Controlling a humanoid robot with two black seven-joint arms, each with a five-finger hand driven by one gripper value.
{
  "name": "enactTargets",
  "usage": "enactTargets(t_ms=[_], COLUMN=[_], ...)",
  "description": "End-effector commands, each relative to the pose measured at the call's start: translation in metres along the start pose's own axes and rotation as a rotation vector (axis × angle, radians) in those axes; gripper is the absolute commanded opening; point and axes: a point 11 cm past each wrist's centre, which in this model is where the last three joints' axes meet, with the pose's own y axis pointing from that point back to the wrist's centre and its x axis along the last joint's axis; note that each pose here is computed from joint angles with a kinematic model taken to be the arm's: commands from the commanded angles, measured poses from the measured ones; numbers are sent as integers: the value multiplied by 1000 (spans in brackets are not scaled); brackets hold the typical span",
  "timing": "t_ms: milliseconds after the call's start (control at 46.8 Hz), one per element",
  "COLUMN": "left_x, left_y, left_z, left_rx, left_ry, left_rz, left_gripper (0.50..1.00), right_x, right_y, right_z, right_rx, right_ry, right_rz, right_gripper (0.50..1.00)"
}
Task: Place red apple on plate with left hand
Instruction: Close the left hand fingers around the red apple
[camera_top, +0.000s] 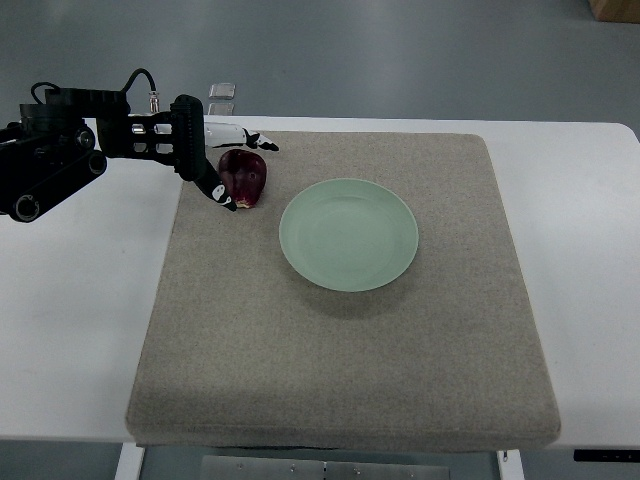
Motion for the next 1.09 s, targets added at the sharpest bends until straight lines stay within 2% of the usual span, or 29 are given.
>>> enactTargets(t_ms=[0,193,342,620,791,963,1070], left_x=[-1,2,-8,-8,-9,-7,-7], left_y=[-1,-1,-13,-14,-14,-14,-14], left_z=[0,0,12,12,10,10,10], left_rx=[9,8,-17,-12,-2,-2,-2], left_ry=[-29,-41,-51,-72,-104,-111,-111], left_rz=[2,35,9,12,8,23,23], left_gripper=[966,966,964,958,934,934,902], right_x=[0,0,0,0,0,0,0], right_y=[0,0,0,0,0,0,0], right_z=[0,0,0,0,0,0,0], right_rx=[0,0,0,0,0,0,0], right_ry=[0,0,0,0,0,0,0], right_rz=[0,0,0,0,0,0,0], right_gripper=[964,964,964,964,964,964,964])
